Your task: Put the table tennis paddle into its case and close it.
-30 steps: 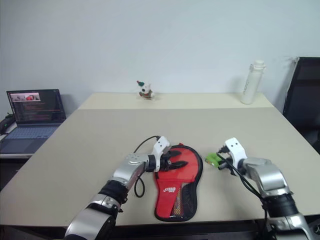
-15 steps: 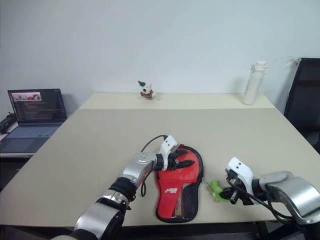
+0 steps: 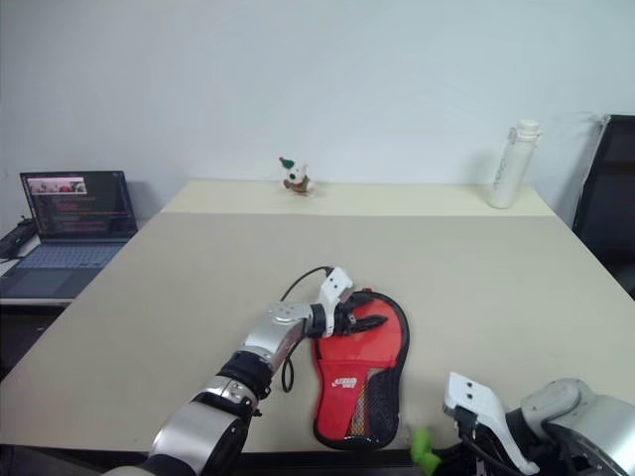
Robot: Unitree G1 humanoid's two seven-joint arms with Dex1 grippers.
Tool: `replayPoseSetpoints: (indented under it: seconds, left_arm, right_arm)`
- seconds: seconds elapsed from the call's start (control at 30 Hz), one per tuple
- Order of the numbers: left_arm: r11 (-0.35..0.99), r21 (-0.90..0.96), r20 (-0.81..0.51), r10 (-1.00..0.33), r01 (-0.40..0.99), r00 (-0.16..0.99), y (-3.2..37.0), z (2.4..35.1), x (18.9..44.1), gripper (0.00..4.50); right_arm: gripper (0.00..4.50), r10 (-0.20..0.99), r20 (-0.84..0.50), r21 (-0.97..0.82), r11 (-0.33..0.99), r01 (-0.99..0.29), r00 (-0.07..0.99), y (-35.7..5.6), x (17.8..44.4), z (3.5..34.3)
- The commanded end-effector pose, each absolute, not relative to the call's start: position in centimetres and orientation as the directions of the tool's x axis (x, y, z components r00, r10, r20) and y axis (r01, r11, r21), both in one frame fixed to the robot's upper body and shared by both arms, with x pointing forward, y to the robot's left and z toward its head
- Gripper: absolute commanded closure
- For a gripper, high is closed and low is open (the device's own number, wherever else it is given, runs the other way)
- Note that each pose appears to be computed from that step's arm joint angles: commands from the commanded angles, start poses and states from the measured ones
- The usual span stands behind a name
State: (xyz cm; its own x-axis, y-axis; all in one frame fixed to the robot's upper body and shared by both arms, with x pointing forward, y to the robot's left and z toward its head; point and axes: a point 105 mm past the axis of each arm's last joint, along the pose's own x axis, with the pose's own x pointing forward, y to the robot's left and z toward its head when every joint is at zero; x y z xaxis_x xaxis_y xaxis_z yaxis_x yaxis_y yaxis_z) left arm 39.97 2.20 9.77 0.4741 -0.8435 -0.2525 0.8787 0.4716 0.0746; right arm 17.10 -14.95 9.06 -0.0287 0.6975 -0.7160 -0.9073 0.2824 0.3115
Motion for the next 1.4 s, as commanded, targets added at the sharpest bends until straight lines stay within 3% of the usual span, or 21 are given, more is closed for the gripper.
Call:
replayPoseSetpoints:
  seconds: [0.03, 0.2, 0.33, 0.43, 0.57, 0.73, 0.9, 1.0, 1.2, 1.4]
  left_arm:
    - [0.486, 0.053, -0.291, -0.829, 0.873, 0.479, 2.5, 8.4, 39.8, 1.15]
    - [0.493, 0.052, -0.284, -0.826, 0.868, 0.486, 2.3, 8.6, 39.9, 1.15]
    - [0.5, 0.049, -0.244, -0.833, 0.865, 0.496, 2.1, 9.5, 40.0, 1.15]
    - [0.499, 0.065, -0.222, -0.837, 0.864, 0.5, 2.2, 10.3, 40.1, 1.15]
    - [0.484, 0.124, -0.164, -0.851, 0.866, 0.499, 3.4, 12.4, 39.6, 1.15]
    - [0.498, 0.197, -0.111, -0.845, 0.845, 0.523, 9.0, 15.5, 36.6, 1.15]
    - [0.533, 0.19, -0.152, -0.814, 0.825, 0.561, 16.6, 16.7, 29.9, 1.15]
    - [0.594, 0.204, -0.162, -0.764, 0.778, 0.625, 18.5, 17.7, 27.9, 1.15]
    - [0.69, 0.222, -0.164, -0.67, 0.689, 0.724, 21.0, 18.6, 26.8, 1.15]
    - [0.776, 0.201, -0.138, -0.581, 0.597, 0.802, 22.2, 17.8, 26.9, 1.15]
  right_arm:
    - [4.46, 0.717, -0.686, 0.364, 0.198, -0.91, -0.119, -14.1, 15.3, 9.5]
    - [4.46, 0.73, -0.669, 0.382, 0.174, -0.907, -0.142, -13.9, 14.7, 9.5]
    - [4.46, 0.742, -0.668, 0.332, 0.237, -0.913, -0.05, -14.1, 16.6, 9.3]
    - [3.75, 0.758, -0.651, 0.326, 0.23, -0.917, -0.041, -14.2, 17.3, 9.9]
    - [2.46, 0.768, -0.64, 0.246, 0.24, -0.939, 0.028, -14.2, 19.2, 10.8]
    - [2.46, 0.82, -0.548, 0.124, 0.274, -0.954, 0.165, -13.8, 23.6, 13.9]
    - [2.46, 0.852, -0.424, -0.038, 0.323, -0.946, 0.307, -14.0, 28.9, 16.9]
    - [2.46, 0.872, -0.355, -0.063, 0.336, -0.94, 0.336, -14.3, 32.0, 18.3]
    - [2.46, 0.872, -0.327, -0.122, 0.342, -0.932, 0.363, -14.0, 35.8, 18.8]
    - [2.46, 0.859, -0.334, -0.139, 0.363, -0.921, 0.388, -13.9, 36.3, 18.9]
